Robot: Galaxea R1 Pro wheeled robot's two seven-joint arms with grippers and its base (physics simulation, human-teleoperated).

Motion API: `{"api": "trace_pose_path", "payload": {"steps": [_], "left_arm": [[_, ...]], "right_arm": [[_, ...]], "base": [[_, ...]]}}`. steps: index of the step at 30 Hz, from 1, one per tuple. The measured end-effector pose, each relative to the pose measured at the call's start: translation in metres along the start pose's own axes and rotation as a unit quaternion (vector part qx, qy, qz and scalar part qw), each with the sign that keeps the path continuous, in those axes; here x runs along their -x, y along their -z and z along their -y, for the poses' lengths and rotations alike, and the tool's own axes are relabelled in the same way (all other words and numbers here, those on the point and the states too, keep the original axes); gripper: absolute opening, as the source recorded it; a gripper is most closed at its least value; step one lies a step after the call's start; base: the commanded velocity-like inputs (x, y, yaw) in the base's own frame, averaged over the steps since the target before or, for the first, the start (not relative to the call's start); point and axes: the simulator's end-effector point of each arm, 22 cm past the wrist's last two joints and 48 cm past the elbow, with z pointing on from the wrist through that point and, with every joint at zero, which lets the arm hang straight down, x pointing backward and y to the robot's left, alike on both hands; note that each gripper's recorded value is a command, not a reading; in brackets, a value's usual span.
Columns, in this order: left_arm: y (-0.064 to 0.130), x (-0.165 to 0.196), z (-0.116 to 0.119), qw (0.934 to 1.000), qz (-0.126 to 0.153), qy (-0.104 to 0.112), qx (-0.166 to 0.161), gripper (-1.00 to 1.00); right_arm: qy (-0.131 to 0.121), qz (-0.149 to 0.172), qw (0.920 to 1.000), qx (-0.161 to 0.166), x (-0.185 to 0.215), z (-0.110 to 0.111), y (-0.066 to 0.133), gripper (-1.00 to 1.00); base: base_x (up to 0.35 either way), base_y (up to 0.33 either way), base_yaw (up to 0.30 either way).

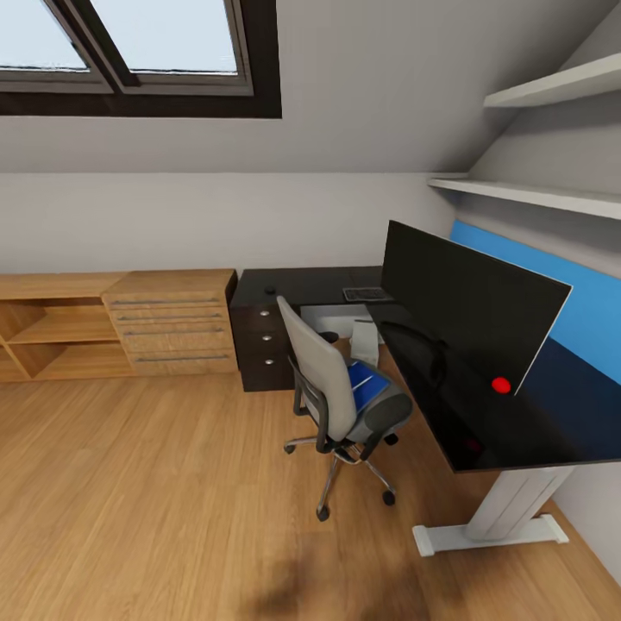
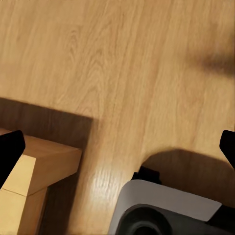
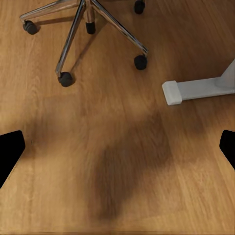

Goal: In the bedroom, organize the workspace by keeping the computer under the desk, ensuring the monitor is on the desk, placing the keyboard on the desk next to the monitor, placing the mouse on the desk next to the keyboard, moving the folder from the swivel chair onto the desk next to the mouse, stacking the notebook on top of the folder with the pen on top of the notebook, and positioning the swivel chair next to the desk.

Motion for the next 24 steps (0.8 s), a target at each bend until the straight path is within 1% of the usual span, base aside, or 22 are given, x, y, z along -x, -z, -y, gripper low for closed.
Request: {"api": "trace_pose_path", "payload": {"steps": [1,2,3,6,7,11,15,21,24], "left_arm": [[-0.001,0.000,0.000,1.0000,0.001,0.000,0.000,1.00],[-0.003,0.008,0.001,0.9999,0.012,0.005,-0.002,1.00],[-0.005,0.010,0.003,0.9999,0.015,0.006,-0.003,1.00],[-0.008,0.009,0.005,0.9998,0.017,0.008,-0.004,1.00],[-0.009,0.006,0.006,0.9999,0.013,0.007,-0.004,1.00],[-0.014,0.003,0.008,0.9999,0.014,0.008,-0.003,1.00],[-0.018,0.003,0.009,0.9998,0.018,0.010,-0.001,1.00],[-0.025,0.006,0.008,0.9992,0.036,0.016,0.007,1.00],[-0.029,0.005,0.009,0.9991,0.038,0.017,0.009,1.00]], "right_arm": [[0.000,-0.001,1.0000,0.001,-0.002,-0.002,0.000,1.00],[0.000,-0.005,1.0000,0.003,-0.006,-0.004,0.000,1.00],[0.000,-0.006,1.0000,0.002,-0.008,-0.003,-0.001,1.00],[0.001,-0.006,1.0000,0.002,-0.011,-0.002,-0.004,1.00],[0.001,-0.004,1.0000,0.000,-0.011,0.001,-0.005,1.00],[-0.002,0.001,1.0000,0.000,-0.012,-0.002,-0.009,1.00],[-0.003,0.002,1.0000,-0.001,-0.016,-0.002,-0.013,1.00],[-0.004,0.002,1.0000,-0.002,-0.022,-0.001,-0.019,1.00],[-0.004,0.002,1.0000,-0.003,-0.026,-0.001,-0.022,1.00]], "base": [[0.000,0.000,0.000],[0.000,0.000,0.000],[0.000,0.000,0.000],[0.000,0.000,0.000],[0.000,0.000,0.000],[0.000,0.000,0.064],[0.000,0.000,0.205],[0.000,0.000,0.260],[0.000,0.000,0.240]]}}
